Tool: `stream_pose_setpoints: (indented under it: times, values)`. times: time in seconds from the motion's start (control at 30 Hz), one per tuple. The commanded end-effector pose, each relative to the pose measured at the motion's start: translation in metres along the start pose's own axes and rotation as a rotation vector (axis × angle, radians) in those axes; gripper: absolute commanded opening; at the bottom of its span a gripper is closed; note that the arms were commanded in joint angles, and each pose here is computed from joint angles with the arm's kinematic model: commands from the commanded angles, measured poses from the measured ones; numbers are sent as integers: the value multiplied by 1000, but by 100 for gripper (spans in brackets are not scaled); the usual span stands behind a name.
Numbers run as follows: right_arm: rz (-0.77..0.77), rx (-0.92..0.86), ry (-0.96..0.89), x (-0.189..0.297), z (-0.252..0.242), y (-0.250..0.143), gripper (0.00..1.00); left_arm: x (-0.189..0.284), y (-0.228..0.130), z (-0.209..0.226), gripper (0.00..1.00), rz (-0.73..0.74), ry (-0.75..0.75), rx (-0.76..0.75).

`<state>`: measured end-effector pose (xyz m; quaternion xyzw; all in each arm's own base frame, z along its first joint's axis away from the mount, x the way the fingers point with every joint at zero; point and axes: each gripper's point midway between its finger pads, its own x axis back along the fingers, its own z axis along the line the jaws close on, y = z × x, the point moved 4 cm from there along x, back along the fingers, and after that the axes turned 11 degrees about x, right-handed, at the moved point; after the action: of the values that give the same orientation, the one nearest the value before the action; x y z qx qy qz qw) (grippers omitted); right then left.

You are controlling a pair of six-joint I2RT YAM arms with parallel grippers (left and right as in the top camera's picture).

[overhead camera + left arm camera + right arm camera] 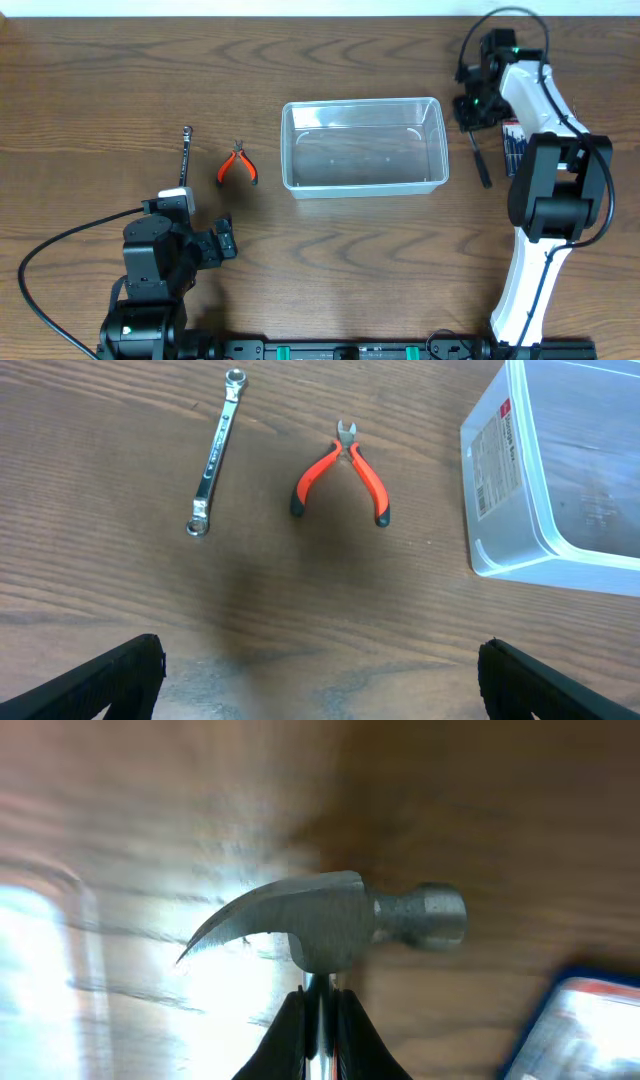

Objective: Pack container
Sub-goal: 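Carry the hammer with the right gripper and lower it into the container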

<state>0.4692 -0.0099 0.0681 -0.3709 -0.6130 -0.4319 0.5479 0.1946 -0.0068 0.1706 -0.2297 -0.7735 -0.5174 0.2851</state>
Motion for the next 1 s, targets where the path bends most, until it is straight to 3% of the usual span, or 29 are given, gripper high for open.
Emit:
stream_pose_setpoints:
  times: [0.0,0.2,0.3,0.47,0.6,0.97]
  values:
    - [-238,-15,-56,96,1,38,1,6,8,-2,98,-25,0,2]
    - [-441,269,-106,191,52,56,1,6,8,-2,98,-25,0,2]
    - [-491,571,-13,210,110,53,1,6,8,-2,98,-25,-1,2]
    - [-440,1033,96,198,191,36,1,6,8,-2,98,-25,0,2]
    - [-342,1281,157,165,225,21,1,6,8,-2,98,-25,-1,2]
    - [-111,1267,312,64,236,8,1,6,9,-2,98,-25,-1,2]
